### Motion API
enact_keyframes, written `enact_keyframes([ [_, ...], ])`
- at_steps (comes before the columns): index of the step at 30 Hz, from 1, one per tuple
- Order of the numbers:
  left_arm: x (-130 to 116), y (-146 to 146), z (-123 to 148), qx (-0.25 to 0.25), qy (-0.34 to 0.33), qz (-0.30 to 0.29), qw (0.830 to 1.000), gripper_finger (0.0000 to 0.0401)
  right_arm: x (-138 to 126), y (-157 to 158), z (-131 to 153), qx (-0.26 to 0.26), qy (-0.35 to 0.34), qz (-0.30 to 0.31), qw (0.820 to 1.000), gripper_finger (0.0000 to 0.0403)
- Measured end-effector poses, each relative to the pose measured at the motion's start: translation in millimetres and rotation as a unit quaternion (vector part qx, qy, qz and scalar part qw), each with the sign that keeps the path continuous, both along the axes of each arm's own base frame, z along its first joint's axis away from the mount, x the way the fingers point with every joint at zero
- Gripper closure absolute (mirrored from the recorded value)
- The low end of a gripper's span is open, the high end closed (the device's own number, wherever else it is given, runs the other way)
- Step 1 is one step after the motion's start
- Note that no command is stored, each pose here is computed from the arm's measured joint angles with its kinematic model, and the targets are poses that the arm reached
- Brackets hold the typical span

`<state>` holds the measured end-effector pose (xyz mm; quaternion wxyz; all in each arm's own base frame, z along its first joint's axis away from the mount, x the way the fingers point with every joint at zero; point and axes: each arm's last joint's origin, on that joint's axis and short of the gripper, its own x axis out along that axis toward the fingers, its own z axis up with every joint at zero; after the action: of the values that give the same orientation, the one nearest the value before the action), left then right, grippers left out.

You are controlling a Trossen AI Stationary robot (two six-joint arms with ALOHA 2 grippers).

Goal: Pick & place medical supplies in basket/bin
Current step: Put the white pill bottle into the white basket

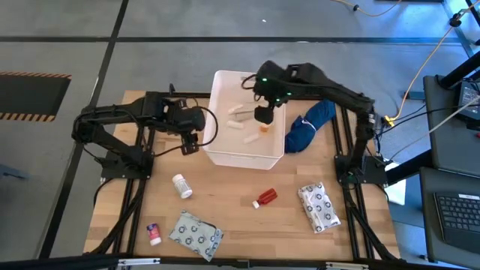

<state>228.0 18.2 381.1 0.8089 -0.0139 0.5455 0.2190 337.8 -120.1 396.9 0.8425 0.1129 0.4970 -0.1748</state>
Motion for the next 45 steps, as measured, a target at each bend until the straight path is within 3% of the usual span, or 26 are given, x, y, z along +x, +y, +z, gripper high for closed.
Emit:
enact_keyframes([
  [4, -11, -10, 4, -0.078, -0.04, 0.108, 0.99, 0.018, -20, 31, 25, 0.007, -0.041, 0.002, 0.999, 0.0052],
  [8, -25, -24, 6, -0.117, -0.051, 0.214, 0.968, 0.018, -41, 65, 39, 0.0, -0.086, 0.023, 0.996, 0.0051],
  [14, -22, -48, -9, -0.147, -0.074, 0.309, 0.937, 0.018, -80, 100, 28, 0.018, -0.16, 0.039, 0.986, 0.0051],
  [17, -22, -56, -31, -0.143, -0.057, 0.386, 0.91, 0.018, -101, 106, 15, 0.033, -0.202, 0.028, 0.978, 0.0052],
  [21, -28, -65, -61, -0.147, -0.037, 0.494, 0.856, 0.018, -126, 112, 3, 0.059, -0.252, 0.014, 0.966, 0.0052],
  [28, -42, -87, -94, -0.134, -0.028, 0.609, 0.781, 0.018, -159, 118, -1, 0.078, -0.288, 0.012, 0.954, 0.0052],
  [32, -41, -96, -116, -0.162, -0.042, 0.653, 0.739, 0.018, -165, 119, -4, 0.078, -0.292, 0.016, 0.953, 0.0052],
  [34, -39, -100, -127, -0.183, -0.051, 0.661, 0.726, 0.018, -165, 119, -5, 0.077, -0.29, 0.017, 0.954, 0.0052],
  [37, -34, -101, -144, -0.208, -0.063, 0.667, 0.712, 0.018, -164, 119, -5, 0.067, -0.288, 0.028, 0.955, 0.0052],
  [41, -34, -104, -165, -0.195, -0.028, 0.691, 0.695, 0.018, -162, 119, -6, 0.059, -0.284, 0.036, 0.956, 0.0052],
  [45, -34, -104, -173, -0.163, -0.013, 0.699, 0.696, 0.018, -162, 119, -6, 0.053, -0.281, 0.043, 0.957, 0.0052],
])
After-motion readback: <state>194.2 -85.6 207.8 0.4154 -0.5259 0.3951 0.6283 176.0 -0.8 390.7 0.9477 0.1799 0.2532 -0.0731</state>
